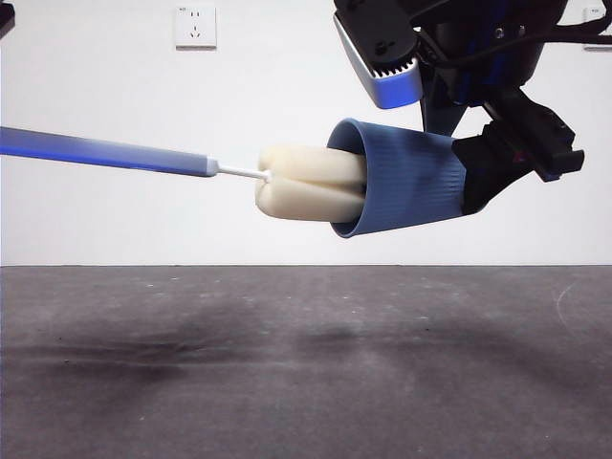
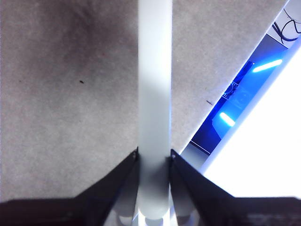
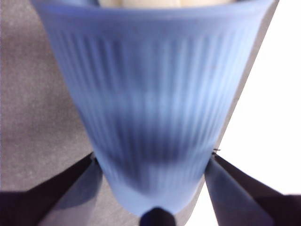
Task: Pick up the cup brush,pick up the cup,insert the brush into the cup,clean the cup,put the cup brush back,put the cup back to the fixed position on the table
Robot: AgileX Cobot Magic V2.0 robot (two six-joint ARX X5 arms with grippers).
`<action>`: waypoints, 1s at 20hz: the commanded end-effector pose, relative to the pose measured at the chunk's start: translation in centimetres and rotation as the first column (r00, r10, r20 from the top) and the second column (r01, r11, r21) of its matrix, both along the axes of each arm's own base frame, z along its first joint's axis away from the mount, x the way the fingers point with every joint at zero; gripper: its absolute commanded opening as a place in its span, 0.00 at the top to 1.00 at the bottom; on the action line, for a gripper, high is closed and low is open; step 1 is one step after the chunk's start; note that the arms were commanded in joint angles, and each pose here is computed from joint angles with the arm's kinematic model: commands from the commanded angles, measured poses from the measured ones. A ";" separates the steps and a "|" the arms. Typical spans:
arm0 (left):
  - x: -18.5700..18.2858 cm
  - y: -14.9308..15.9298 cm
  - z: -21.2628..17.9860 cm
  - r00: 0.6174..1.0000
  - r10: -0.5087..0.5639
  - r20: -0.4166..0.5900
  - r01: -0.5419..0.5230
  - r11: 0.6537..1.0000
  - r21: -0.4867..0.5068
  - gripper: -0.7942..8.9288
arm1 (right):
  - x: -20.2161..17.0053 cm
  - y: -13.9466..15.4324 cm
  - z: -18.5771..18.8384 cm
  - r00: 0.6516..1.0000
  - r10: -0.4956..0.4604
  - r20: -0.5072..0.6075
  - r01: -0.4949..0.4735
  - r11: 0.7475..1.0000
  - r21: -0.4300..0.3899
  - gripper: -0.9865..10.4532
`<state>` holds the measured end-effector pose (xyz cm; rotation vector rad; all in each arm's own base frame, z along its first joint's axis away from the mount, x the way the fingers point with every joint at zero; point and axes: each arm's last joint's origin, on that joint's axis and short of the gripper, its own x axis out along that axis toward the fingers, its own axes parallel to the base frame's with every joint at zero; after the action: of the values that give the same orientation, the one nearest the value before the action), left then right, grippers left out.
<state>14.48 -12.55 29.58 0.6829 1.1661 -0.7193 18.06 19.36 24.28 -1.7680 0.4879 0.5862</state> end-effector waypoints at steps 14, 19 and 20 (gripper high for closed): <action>3.8 -5.6 -3.1 0.999 -0.048 0.015 0.049 0.985 -0.164 0.93 | -0.2 0.4 -0.3 1.000 0.001 -0.007 -0.001 1.000 0.014 0.92; 3.7 -5.1 -3.2 0.999 -0.033 -0.009 0.031 0.990 -0.134 0.93 | -0.3 0.4 -0.3 1.000 -0.009 -0.008 0.009 1.000 0.028 0.92; 3.7 -5.1 -3.3 0.999 -0.032 -0.016 0.030 0.991 -0.127 0.93 | -0.3 0.3 -0.3 1.000 -0.010 -0.012 0.010 1.000 0.027 0.92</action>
<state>18.00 -17.69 26.32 0.6077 1.1098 -0.8457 17.81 19.50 24.23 -1.7479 0.4907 0.5910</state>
